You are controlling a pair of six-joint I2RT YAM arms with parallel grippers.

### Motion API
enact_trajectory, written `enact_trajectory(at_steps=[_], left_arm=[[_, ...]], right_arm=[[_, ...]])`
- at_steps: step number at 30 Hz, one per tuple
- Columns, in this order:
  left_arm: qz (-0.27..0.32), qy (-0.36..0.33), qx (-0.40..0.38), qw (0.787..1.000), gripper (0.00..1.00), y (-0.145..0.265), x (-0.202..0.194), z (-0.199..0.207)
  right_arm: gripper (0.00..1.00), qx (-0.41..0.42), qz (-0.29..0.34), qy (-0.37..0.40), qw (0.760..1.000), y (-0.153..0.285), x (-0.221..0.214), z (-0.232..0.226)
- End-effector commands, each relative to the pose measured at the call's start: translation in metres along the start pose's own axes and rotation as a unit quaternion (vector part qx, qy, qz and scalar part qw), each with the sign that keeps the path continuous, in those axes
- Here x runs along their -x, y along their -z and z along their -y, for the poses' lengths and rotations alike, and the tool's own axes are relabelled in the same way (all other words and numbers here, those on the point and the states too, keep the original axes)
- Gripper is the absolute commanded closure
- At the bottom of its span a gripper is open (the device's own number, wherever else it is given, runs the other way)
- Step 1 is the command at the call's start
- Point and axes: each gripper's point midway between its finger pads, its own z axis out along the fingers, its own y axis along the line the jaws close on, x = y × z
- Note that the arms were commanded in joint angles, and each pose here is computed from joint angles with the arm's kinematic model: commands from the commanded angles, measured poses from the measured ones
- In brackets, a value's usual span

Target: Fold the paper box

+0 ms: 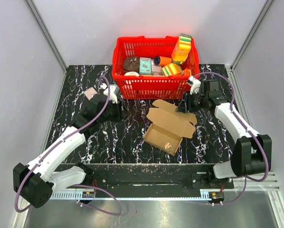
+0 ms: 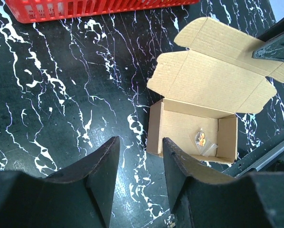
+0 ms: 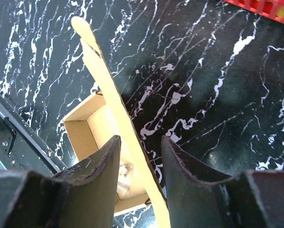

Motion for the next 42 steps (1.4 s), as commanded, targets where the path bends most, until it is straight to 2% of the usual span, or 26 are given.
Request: enact_trajectory(at_steps=[1,5,7,11,14,17,24,32,34,42], left_arm=[[0.025,-0.005,-0.015,1.000,0.54,0.011,0.014,0.007],[0.024,-0.005,-0.012,1.000,0.54,0.014,0.013,0.006],[0.024,-0.008,-0.012,1.000,0.54,0.015,0.014,0.007],[0.027,-0.009,-0.010,1.000,0.54,0.018,0.015,0.006],[0.028,-0.010,-0.009,1.000,0.53,0.019,0.016,0.006],[0.028,-0.009,-0.010,1.000,0.53,0.020,0.016,0.007],[0.031,-0.014,-0.003,0.999,0.53,0.026,0.016,0.004],[0.045,-0.017,-0.003,0.999,0.52,0.040,0.026,0.006],[0.044,-0.014,-0.015,0.999,0.51,0.044,0.029,0.008],[0.067,0.012,-0.029,0.997,0.51,0.060,0.048,0.004]], right_arm=[[0.55,0.040,0.017,0.051,0.998,0.005,0.019,-0.025],[0.62,0.048,-0.017,0.070,0.996,-0.006,0.008,-0.032],[0.70,0.044,-0.027,0.073,0.996,-0.010,0.006,-0.033],[0.75,0.044,-0.027,0.096,0.994,-0.011,0.009,-0.041],[0.88,0.033,-0.023,0.118,0.992,-0.013,0.011,-0.044],[0.94,0.043,-0.031,0.151,0.987,-0.015,0.007,-0.049],[0.95,0.067,-0.022,0.206,0.976,-0.015,0.009,-0.065],[0.97,0.119,0.006,0.291,0.949,-0.008,0.020,-0.091],[0.98,0.139,-0.008,0.294,0.946,-0.007,0.015,-0.095],[1.00,0.203,-0.018,0.394,0.896,-0.004,0.011,-0.116]])
